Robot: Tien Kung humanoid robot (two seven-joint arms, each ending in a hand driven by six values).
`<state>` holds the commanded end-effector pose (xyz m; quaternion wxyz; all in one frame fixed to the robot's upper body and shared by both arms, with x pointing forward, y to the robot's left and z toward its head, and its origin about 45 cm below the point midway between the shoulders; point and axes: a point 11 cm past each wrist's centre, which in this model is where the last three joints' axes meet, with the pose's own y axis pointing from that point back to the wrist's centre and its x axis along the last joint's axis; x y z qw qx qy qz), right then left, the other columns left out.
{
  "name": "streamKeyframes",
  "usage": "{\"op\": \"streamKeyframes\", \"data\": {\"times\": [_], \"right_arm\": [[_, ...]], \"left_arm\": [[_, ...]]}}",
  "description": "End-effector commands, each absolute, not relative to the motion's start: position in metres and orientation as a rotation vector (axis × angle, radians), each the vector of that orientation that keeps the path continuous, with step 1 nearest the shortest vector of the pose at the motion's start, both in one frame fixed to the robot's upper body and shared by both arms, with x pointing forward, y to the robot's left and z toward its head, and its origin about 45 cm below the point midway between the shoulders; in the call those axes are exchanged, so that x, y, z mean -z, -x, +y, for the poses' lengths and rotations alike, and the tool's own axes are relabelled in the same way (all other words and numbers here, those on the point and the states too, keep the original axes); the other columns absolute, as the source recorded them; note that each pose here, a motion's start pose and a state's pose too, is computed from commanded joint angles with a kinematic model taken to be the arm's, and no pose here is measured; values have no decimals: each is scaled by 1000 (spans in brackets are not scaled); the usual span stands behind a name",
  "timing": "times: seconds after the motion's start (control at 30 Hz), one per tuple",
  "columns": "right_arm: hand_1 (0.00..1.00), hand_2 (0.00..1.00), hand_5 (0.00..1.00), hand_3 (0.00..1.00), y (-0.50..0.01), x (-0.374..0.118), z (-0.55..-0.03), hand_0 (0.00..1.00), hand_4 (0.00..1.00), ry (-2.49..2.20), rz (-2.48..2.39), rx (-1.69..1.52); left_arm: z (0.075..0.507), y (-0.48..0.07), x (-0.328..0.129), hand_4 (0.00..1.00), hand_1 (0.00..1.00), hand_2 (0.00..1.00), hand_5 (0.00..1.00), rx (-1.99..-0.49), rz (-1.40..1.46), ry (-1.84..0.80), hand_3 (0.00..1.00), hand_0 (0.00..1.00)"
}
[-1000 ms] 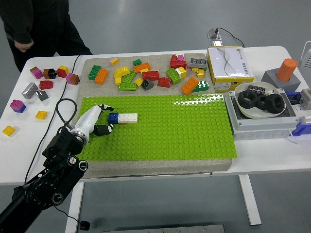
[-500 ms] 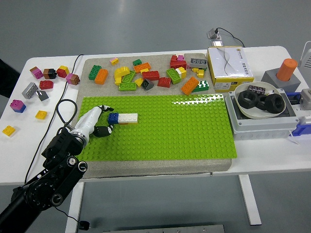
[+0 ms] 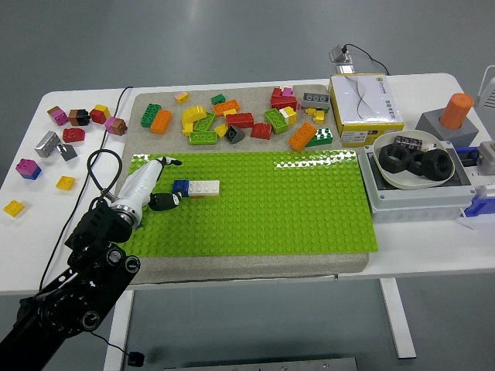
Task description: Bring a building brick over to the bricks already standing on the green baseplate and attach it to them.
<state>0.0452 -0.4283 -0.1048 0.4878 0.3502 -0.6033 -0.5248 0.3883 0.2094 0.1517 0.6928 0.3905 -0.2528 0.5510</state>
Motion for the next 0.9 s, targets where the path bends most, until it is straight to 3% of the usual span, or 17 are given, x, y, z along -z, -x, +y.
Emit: {"op": "streamKeyframes", "data": {"times": [0.17, 0.2, 0.37, 0.4, 0.57, 0.6, 0.9], "right_arm": [[623, 624, 998, 718, -44, 105, -429, 648, 806, -849, -1467, 1276], [623, 624, 998, 718, -44, 105, -429, 649, 807, -848, -1467, 1276], [623, 624, 998, 718, -43, 105, -429, 649, 807, -845, -1464, 1277], [623, 624, 998, 718, -43, 105, -429, 650, 806, -845, -1464, 1278], [623, 624, 998, 718, -44, 105, -428, 650, 806, -846, -1462, 1279], [625, 624, 998, 719, -44, 105, -428, 648, 806, -846, -1462, 1279], [623, 624, 998, 720, -43, 105, -428, 647, 806, -846, -1461, 1278]], "left_arm": [[204, -383, -156, 630, 911, 904, 2, -1217, -604, -883, 656, 969], [203, -382, -155, 694, 919, 909, 131, -1214, -607, -891, 590, 998], [203, -379, -155, 694, 919, 909, 131, -1208, -628, -919, 590, 998], [204, -379, -155, 772, 936, 924, 249, -1209, -631, -921, 596, 998], [204, -379, -154, 772, 936, 924, 249, -1214, -641, -922, 596, 998], [205, -379, -154, 805, 942, 928, 307, -1215, -641, -923, 605, 998], [208, -380, -146, 826, 935, 926, 361, -1222, -625, -939, 608, 998]]}}
